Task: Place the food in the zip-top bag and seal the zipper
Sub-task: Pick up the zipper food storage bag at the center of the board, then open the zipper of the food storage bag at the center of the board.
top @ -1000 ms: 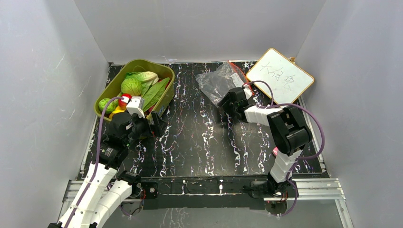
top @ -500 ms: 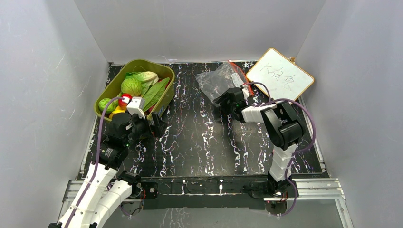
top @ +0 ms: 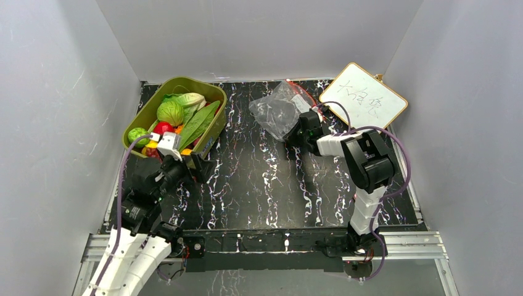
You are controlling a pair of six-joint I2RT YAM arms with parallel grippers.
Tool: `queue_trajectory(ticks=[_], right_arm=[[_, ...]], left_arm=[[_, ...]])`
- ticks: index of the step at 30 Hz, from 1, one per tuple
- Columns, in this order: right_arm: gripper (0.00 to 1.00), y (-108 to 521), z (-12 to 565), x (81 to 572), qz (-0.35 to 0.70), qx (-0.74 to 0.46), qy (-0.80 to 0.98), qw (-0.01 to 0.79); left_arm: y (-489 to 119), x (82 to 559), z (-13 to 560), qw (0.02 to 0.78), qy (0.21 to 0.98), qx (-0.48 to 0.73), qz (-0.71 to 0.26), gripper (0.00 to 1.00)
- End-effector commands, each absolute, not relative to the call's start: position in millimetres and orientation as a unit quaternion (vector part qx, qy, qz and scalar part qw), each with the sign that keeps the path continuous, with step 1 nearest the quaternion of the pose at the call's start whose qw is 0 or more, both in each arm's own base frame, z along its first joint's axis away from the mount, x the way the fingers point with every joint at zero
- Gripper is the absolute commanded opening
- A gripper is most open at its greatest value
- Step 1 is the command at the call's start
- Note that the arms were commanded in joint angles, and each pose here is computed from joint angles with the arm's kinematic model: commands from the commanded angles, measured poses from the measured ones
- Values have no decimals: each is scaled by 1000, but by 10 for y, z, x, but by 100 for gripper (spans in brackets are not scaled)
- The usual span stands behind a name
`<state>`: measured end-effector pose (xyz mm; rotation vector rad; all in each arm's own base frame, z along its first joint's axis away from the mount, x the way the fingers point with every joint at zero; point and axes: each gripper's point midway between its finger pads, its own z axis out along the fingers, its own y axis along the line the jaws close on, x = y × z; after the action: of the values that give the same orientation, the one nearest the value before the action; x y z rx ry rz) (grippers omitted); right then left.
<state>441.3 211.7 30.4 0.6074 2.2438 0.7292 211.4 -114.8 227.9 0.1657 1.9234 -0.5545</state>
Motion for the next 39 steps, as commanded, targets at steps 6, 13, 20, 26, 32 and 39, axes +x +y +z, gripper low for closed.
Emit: queue_trajectory(ticks=[6, 13, 20, 26, 32, 39], right_arm=[[0, 2064, 896, 3850, 285, 119, 888, 340], [0, 2254, 1544, 3287, 376, 65, 872, 306], [0, 2314, 2341, 2805, 460, 30, 828, 319], [0, 2318, 2766, 2612, 483, -19, 800, 356], [0, 2346, 3023, 2520, 512, 6, 790, 337], [0, 2372, 3437, 2461, 560, 38, 753, 343]], left_arm=[[-1325, 2177, 2538, 594, 749, 134, -262, 95], [-1699, 2204, 2720, 605, 683, 282, -296, 87], [-2028, 2085, 2738, 580, 608, 424, -338, 87], [-2108, 2219, 2599, 579, 596, 441, -338, 90], [-2220, 2089, 2815, 592, 527, 496, -354, 90], [-2381, 2197, 2880, 592, 496, 522, -361, 88]])
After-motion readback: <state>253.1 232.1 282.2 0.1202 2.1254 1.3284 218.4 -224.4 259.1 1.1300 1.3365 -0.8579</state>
